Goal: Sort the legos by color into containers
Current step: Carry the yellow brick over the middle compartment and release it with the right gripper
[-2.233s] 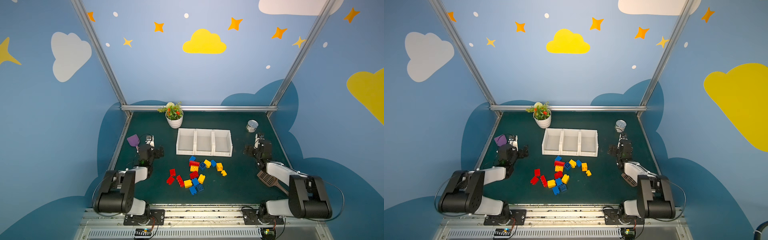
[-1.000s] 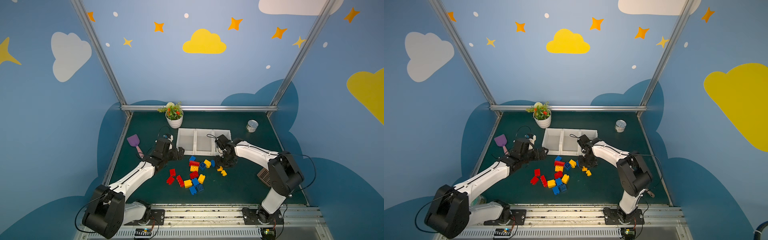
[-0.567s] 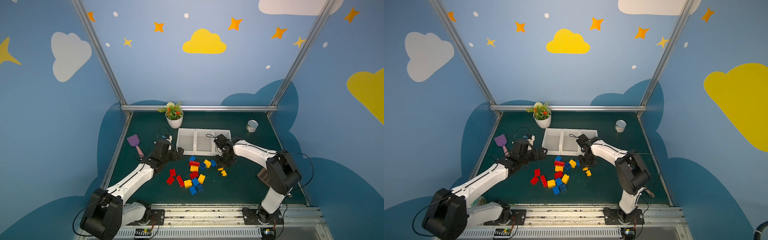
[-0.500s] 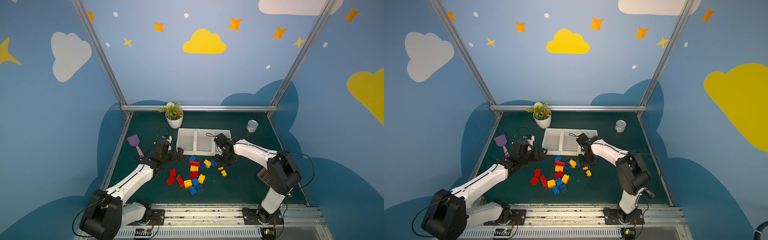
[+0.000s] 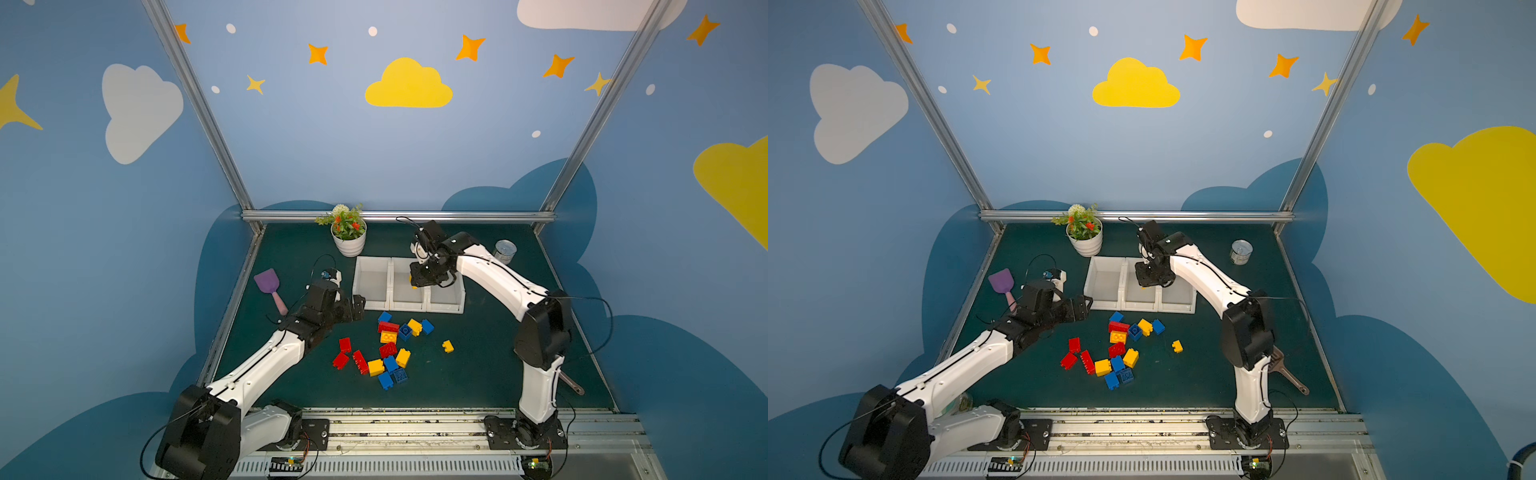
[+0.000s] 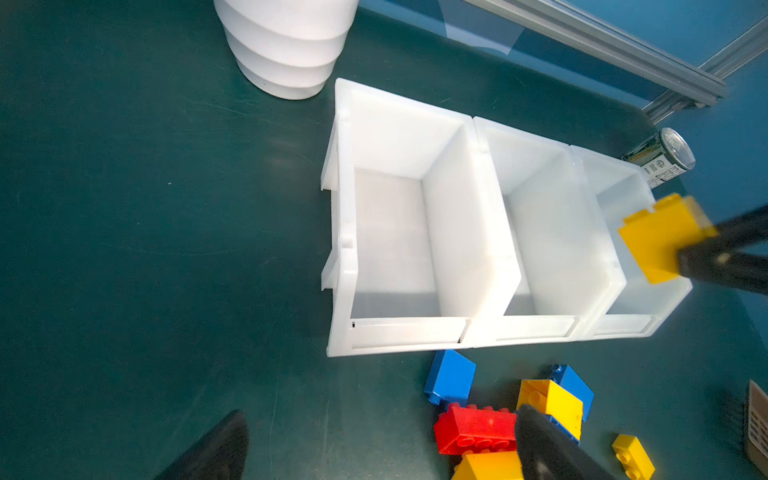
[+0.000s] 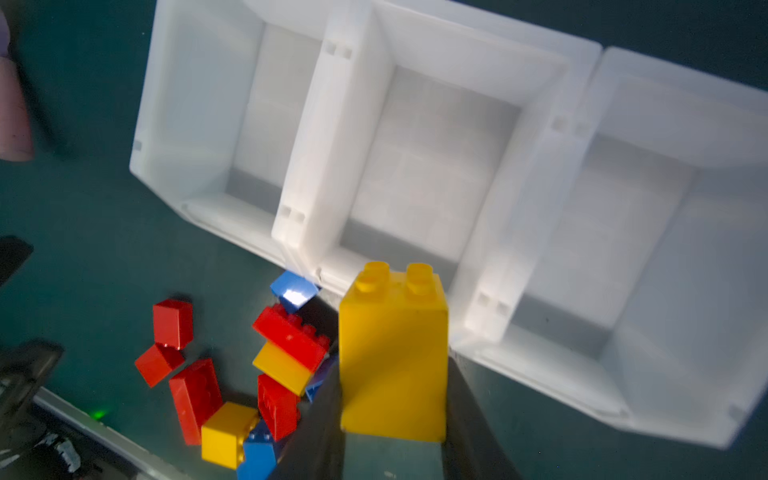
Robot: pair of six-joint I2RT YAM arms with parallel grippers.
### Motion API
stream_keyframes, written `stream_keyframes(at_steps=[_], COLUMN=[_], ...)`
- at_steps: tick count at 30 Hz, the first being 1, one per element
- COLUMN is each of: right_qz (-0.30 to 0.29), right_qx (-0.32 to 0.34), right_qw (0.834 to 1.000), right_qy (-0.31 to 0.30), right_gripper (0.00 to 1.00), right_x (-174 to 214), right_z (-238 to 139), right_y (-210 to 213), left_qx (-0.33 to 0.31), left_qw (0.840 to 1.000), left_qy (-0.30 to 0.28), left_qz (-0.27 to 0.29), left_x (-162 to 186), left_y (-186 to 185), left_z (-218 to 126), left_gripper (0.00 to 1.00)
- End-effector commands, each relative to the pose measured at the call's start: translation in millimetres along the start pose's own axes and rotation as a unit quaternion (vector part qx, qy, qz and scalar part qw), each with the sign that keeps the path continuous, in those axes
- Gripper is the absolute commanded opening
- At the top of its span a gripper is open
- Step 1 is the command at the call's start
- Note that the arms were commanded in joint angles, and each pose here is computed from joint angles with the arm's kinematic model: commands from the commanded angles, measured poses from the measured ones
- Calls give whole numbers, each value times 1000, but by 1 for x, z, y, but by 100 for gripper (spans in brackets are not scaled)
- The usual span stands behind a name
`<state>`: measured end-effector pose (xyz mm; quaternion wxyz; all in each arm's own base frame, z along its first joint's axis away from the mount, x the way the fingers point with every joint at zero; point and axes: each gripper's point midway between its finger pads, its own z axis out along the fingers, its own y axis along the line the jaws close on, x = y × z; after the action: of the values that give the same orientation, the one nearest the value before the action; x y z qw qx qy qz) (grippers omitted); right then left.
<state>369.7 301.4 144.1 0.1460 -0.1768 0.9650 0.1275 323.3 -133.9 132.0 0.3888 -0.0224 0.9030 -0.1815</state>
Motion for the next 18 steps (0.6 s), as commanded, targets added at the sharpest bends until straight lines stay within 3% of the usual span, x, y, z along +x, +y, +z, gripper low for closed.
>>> stream_keyframes(at_steps=[1,11,18], right_qz=[-13,-17,-20], right_qx=[9,8,3], right_qw=[999,998,998], right_qy=[39,67,62], right_gripper=[16,28,47], right_x=[2,0,-1], right_z=[25,53,45], right_y=[0,3,7], left_qx=[1,11,17], left_qw=[1000,1000,999], left_qy=[12,26,35], left_qz=[-1,-11,-6], left_x=[7,19,21], left_y=[1,1,-2], left_z=[-4,-3,-1], left_gripper=[99,99,99])
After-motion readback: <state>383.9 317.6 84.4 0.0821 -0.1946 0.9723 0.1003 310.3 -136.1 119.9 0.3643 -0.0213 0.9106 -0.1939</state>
